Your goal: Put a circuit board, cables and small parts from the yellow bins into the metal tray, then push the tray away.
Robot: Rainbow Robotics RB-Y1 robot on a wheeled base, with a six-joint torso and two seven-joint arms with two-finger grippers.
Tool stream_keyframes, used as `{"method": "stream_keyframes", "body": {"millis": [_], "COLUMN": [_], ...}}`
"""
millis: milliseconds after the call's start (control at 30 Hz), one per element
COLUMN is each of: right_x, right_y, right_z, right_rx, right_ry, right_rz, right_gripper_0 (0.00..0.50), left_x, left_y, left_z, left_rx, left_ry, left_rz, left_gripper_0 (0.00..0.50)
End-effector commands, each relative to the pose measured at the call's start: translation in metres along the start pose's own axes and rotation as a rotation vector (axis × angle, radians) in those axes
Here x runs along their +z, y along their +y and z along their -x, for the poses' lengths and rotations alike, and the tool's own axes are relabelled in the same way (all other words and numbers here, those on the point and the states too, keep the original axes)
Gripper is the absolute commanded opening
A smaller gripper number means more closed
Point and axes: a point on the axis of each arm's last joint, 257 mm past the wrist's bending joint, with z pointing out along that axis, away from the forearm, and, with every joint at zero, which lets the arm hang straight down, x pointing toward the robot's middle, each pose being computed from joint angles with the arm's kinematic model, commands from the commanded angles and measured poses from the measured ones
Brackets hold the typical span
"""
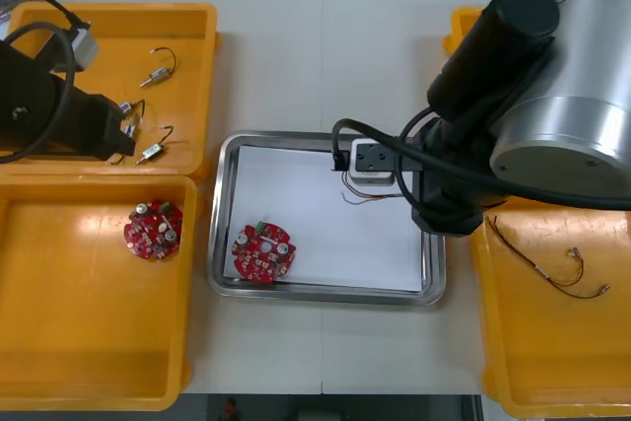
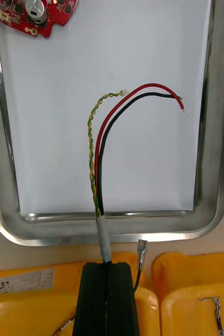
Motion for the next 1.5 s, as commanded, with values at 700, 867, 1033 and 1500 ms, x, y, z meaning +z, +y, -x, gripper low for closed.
{"method": "stream_keyframes", "body": {"millis": [700,867,1033,1500], "right_x": [0.096,0.112,0.126,0.133], "right_y": [0.047,0.058,0.066,0.08], "right_z": [0.033,0.029,0.019,0.005], "right_rx": [-0.01,-0.011,0.016,0.062], "right_ry": [0.051,0.045,0.055,0.074], "right_rz": [0.039,0.037,0.065,0.104], "right_gripper_0": [0.0,0.0,0.0,0.0], "left_x": [0.005,0.021,0.029,0.035], "left_y": [0.049,0.045,0.045,0.072], "left_z": [0.083,0.096,0.104,0.139], "left_rx": [0.206,0.219,0.224,0.246], "left_ry": [-0.196,-0.24,-0.269,-0.392], "left_rz": [0.005,0.002,0.004,0.045], "left_gripper_0": [0.486,0.486,0.486,0.488]}}
